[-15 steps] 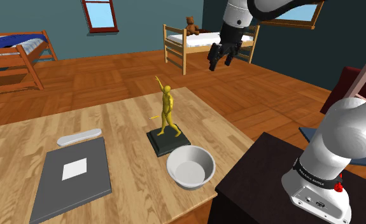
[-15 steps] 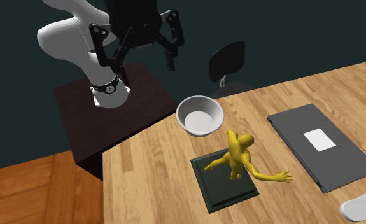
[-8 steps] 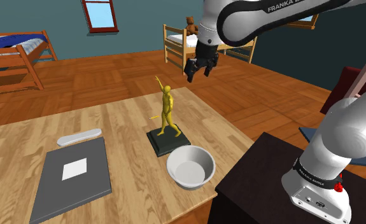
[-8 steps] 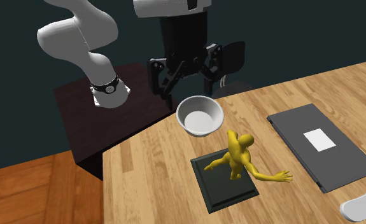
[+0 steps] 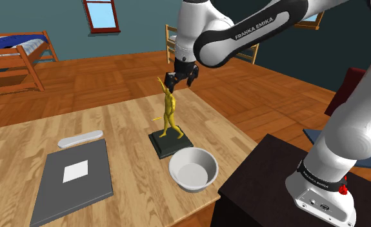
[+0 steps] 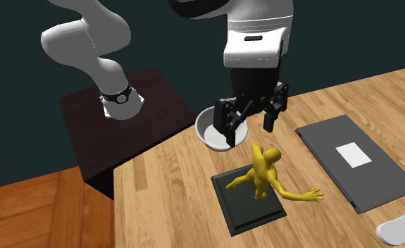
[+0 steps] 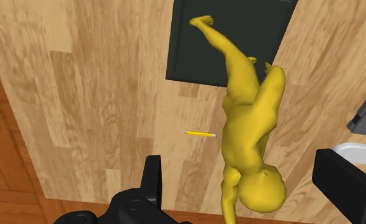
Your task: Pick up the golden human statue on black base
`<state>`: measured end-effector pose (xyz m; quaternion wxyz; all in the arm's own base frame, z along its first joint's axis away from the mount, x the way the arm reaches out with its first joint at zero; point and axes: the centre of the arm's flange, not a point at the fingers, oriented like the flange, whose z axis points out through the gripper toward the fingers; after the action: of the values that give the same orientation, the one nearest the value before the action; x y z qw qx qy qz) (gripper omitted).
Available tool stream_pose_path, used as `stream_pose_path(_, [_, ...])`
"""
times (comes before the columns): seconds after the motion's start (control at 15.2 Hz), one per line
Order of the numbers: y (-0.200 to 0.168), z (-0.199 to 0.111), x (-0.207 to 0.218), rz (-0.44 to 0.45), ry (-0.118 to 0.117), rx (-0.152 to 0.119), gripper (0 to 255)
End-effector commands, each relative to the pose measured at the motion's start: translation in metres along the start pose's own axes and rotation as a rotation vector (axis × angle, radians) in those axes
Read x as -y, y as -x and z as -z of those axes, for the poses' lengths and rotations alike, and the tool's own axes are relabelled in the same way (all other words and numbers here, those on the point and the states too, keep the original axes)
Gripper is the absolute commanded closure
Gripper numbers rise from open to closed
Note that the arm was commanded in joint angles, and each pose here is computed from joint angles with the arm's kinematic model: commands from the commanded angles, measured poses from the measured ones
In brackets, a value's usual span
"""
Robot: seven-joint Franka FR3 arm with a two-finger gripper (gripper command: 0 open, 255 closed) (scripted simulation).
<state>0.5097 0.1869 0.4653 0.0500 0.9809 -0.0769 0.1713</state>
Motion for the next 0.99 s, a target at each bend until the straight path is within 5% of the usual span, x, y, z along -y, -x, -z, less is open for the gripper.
stream_pose_path(0.0, [-0.011,-0.018,0.021,-0.007,0.006,-0.012,0])
stream_pose_path(0.73, [-0.002,-0.064,0.033,-0.010,0.010,-0.018,0])
stream_pose_path(0.79, [-0.002,-0.064,0.033,-0.010,0.010,-0.018,255])
stream_pose_path(0.92, [-0.002,-0.064,0.033,-0.010,0.010,-0.018,255])
